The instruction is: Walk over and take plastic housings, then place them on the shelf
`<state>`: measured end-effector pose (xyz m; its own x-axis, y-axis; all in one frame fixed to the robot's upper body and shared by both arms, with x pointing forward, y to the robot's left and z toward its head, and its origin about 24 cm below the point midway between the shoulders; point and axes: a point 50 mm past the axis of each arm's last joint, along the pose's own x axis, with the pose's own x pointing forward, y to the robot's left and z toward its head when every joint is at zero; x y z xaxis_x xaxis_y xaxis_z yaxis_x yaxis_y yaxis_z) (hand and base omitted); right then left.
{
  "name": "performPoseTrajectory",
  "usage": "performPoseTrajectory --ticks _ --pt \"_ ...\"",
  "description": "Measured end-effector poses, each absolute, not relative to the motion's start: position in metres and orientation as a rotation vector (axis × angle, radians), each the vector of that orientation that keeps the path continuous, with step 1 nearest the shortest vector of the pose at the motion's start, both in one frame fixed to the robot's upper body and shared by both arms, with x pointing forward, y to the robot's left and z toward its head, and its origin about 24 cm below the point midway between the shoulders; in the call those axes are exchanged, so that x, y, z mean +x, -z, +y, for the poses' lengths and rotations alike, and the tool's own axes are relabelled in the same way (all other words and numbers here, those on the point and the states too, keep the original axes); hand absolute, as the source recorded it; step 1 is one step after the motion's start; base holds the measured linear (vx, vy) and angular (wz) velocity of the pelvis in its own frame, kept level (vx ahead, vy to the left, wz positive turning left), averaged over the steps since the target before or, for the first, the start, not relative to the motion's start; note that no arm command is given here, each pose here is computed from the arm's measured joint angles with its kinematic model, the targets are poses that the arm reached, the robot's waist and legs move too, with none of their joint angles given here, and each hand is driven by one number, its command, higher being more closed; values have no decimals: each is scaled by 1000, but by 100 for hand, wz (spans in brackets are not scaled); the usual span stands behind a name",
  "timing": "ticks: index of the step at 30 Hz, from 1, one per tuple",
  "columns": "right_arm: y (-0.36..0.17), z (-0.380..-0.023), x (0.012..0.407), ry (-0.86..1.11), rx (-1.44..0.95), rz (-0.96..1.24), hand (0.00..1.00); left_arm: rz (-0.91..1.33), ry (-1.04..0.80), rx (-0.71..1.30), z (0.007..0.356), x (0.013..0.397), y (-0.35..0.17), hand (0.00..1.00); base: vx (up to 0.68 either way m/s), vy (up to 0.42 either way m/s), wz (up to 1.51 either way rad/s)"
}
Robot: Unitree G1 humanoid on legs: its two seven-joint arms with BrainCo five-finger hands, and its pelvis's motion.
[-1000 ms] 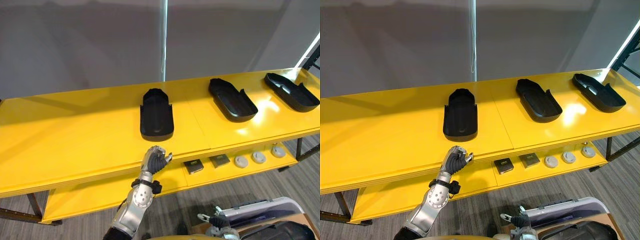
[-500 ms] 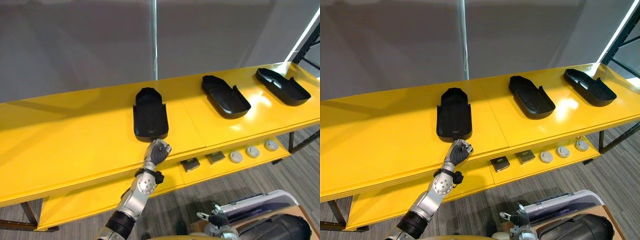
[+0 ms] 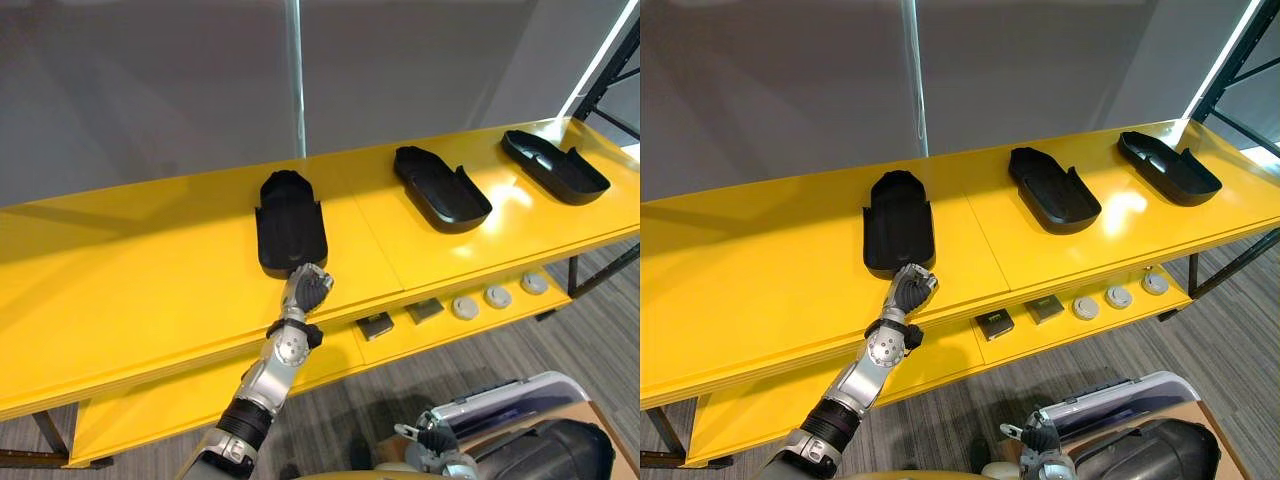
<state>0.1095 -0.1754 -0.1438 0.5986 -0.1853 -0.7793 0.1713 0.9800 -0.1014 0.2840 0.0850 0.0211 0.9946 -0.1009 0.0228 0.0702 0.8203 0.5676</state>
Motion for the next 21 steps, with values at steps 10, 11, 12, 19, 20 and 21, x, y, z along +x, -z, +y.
performPoseTrajectory --ticks 10,11,12,19,20,21 --pt "143 -175 111 207 -15 898 0 -41 68 610 89 296 -24 100 -3 1 0" --pt "143 -175 111 207 -14 896 0 -36 60 607 91 299 -25 100 0 0 0" --pt "143 -175 112 207 -14 895 0 -34 53 602 92 300 -26 100 0 0 0" --pt "143 -175 112 206 -14 894 0 -37 48 582 92 300 -28 100 0 0 1" --pt "143 -175 112 206 -14 894 0 -40 47 575 92 300 -29 100 0 0 7" --pt "143 -175 112 206 -14 894 0 -57 44 564 91 301 -34 100 0 0 9"
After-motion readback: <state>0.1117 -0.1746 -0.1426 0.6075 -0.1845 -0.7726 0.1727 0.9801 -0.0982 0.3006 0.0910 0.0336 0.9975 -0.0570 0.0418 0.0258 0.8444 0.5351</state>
